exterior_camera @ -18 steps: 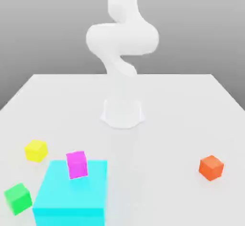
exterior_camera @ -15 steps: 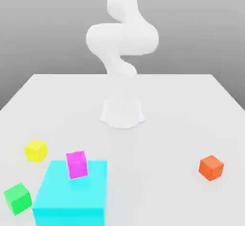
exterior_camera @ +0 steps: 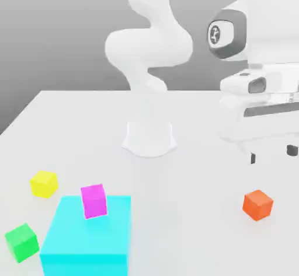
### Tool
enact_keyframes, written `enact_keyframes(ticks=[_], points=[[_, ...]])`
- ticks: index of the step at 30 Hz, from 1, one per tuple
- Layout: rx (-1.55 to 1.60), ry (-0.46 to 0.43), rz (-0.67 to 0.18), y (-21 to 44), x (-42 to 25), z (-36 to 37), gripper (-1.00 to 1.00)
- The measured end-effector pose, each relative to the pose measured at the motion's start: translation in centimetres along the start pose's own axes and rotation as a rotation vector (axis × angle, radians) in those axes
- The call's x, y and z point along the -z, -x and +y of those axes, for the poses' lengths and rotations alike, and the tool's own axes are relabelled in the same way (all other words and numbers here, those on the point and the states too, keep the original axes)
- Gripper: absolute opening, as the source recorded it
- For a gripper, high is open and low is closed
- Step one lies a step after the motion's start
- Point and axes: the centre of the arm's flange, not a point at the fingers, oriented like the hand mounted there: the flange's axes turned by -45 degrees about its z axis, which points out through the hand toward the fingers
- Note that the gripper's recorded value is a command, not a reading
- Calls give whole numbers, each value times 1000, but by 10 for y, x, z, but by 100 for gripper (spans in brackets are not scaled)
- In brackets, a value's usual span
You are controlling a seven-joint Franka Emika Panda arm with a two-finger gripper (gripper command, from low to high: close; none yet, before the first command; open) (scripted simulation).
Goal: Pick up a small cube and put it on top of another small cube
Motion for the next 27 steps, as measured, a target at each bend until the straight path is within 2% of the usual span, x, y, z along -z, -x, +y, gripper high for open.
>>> enact_keyframes(ticks=[5,10,11,18,24,27], points=[[79,-26,-140,57,-79,-46,0],[83,-31,-156,70,-134,-52,0],[84,-30,-156,73,-143,-51,-100],[84,-29,-155,73,-144,-52,-100],[80,-26,-155,63,-88,-47,-100],[-60,14,-156,40,-66,39,-100]])
